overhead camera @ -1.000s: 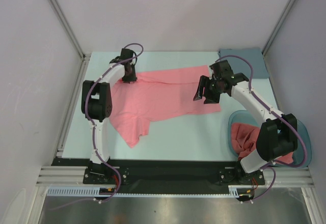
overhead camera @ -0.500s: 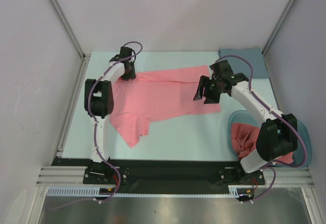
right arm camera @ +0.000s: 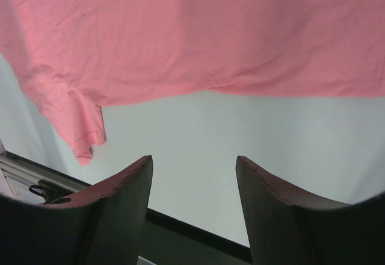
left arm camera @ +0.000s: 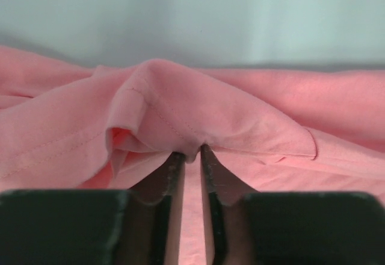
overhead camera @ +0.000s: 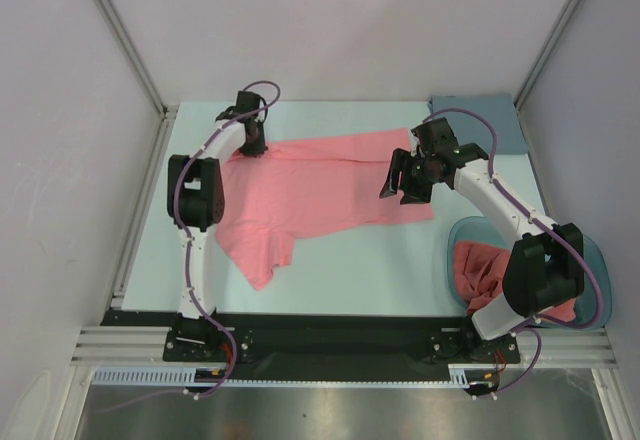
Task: Fold and stack the t-shirts
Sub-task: Fold the tshirt
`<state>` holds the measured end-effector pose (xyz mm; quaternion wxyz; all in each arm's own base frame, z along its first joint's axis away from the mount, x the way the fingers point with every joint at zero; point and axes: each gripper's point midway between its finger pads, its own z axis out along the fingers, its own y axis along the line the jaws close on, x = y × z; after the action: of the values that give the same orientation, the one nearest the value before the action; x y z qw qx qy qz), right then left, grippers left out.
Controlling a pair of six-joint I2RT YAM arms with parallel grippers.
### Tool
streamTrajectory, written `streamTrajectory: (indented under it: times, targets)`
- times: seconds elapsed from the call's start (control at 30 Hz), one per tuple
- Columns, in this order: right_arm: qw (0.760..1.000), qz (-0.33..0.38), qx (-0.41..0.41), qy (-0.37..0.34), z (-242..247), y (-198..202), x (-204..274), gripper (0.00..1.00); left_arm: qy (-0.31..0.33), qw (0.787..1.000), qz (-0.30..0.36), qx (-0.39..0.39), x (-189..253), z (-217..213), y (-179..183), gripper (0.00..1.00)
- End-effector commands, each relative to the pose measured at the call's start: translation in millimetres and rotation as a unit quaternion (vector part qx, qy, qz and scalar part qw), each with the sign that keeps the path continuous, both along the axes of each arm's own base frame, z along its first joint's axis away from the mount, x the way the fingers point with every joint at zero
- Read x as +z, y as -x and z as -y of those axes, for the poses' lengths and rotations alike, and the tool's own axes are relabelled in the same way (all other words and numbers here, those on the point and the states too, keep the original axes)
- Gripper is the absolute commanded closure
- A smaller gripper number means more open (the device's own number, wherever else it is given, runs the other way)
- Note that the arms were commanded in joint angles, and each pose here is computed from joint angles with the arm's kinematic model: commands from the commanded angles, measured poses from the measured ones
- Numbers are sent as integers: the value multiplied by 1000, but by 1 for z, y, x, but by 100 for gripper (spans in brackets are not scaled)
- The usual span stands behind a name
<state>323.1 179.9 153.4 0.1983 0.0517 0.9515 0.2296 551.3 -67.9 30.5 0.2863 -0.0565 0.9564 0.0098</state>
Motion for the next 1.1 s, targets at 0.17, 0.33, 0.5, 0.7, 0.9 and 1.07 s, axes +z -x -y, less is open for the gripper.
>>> streamTrajectory:
  times: [0.17,0.33,0.5,0.7,0.9,1.07]
  targets:
    - [1000,16,5,4,-2,-6,12,36,7,1000,18,1,17,-1,-8,92]
    - [1000,19,8,0,-4,-7,15,36,10,1000,11,10,31,-1,4,99]
    - [1000,24,9,-2,-5,-7,17,36,47,998,-8,31,45,5,35,100]
    - [999,34,14,-11,-8,-5,21,36,72,996,-25,43,52,10,67,100]
    - [999,42,15,-16,-8,-3,24,36,65,996,-44,40,53,15,87,100]
    - [999,45,18,-17,-7,-1,24,36,57,996,-56,34,53,24,105,100]
